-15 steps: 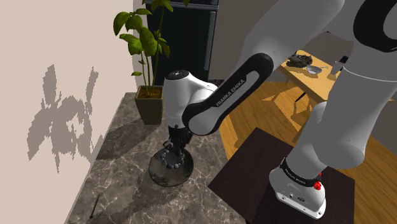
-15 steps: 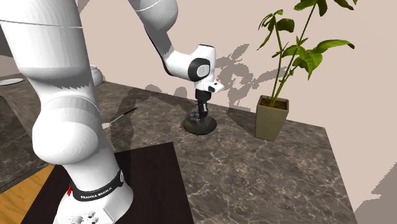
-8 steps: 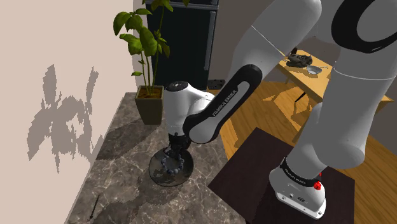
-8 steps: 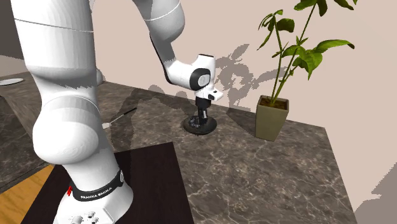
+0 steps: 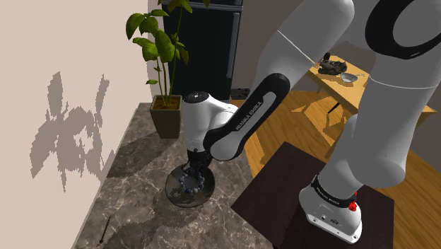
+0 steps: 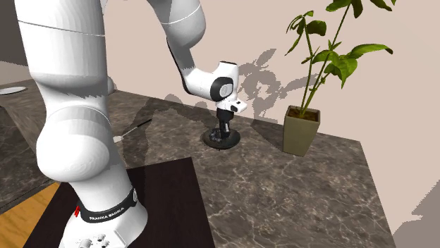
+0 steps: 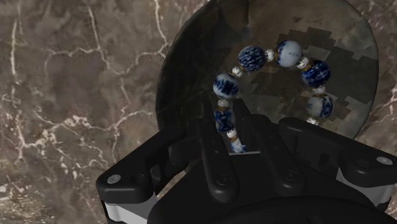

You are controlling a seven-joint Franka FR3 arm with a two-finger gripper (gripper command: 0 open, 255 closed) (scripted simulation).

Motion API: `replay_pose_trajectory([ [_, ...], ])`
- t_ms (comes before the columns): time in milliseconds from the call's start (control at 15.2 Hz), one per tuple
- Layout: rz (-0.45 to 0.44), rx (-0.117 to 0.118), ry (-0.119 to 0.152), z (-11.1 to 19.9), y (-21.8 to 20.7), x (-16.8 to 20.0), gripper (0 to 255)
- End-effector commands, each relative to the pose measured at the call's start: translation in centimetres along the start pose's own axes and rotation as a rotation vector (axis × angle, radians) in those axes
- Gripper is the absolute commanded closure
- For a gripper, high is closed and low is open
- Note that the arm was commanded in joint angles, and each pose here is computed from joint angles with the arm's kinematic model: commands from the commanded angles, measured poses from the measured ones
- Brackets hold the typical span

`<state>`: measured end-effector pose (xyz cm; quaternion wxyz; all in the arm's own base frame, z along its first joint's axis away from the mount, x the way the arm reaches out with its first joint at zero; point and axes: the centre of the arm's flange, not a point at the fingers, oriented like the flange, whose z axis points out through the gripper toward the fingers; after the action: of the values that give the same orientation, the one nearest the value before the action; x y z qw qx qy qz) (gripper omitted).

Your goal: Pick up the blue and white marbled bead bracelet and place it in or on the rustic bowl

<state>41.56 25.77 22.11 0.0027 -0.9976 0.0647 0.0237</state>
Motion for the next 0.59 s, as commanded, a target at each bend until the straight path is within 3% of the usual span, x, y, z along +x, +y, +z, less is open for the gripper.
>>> replay_pose_trajectory([
  [0,0.0,0.0,0.0,0.0,0.0,0.0,0],
  [330,0.0,0.0,0.0,0.0,0.0,0.0,0],
  [528,0.0,0.0,0.0,-4.0,0.0,0.0,0],
])
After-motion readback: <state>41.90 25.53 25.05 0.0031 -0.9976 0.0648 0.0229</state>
